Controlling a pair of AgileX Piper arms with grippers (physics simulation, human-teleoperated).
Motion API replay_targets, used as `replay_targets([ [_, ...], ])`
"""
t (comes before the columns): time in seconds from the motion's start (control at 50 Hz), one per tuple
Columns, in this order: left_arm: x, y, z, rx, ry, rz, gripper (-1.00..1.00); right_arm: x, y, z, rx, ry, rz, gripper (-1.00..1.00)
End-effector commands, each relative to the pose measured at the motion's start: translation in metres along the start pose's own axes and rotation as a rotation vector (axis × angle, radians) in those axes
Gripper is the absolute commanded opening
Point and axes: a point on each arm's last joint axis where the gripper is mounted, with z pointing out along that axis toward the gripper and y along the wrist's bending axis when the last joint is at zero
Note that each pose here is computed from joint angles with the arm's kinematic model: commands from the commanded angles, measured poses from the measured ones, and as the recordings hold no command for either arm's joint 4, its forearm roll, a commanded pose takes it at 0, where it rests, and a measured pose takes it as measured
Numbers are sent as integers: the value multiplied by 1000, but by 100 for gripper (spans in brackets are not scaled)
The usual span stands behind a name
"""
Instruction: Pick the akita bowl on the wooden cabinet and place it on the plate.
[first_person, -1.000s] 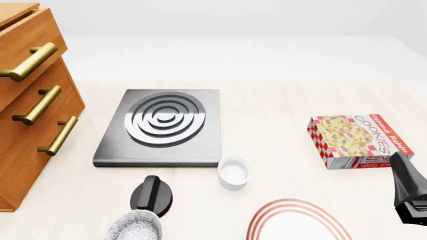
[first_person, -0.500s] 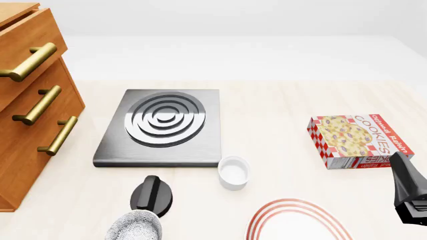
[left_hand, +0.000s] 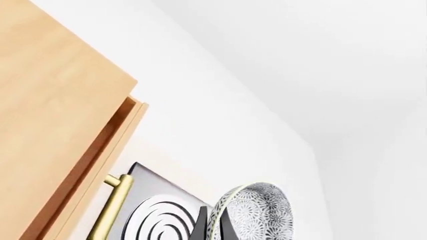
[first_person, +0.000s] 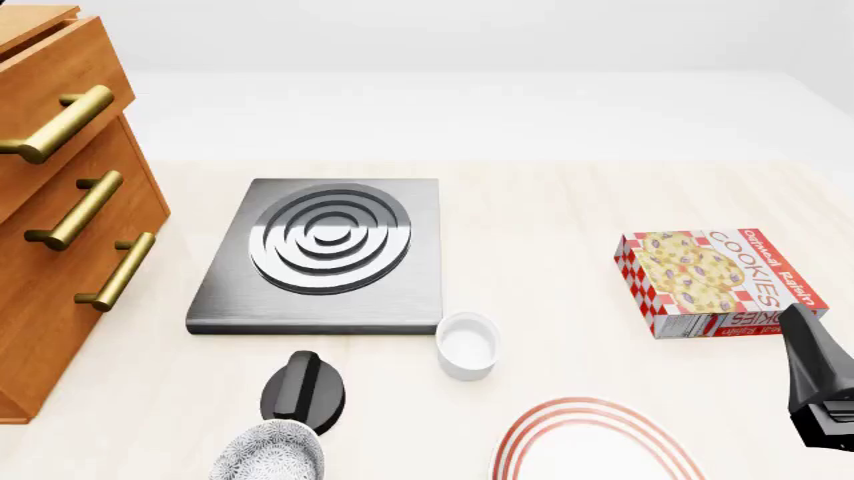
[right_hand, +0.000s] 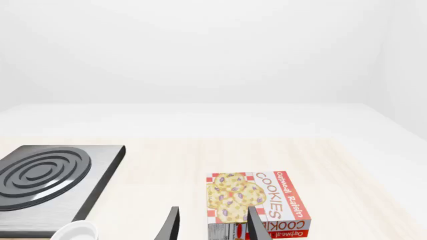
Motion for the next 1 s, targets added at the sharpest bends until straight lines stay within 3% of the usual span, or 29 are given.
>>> replay_targets([
  [0.02, 11, -6, 3, 29, 37, 10, -100, 0, 0, 0, 0, 0, 0, 100],
  [1.0, 72, -24, 4, 135, 216, 123, -100, 0, 0, 0, 0, 0, 0, 100],
])
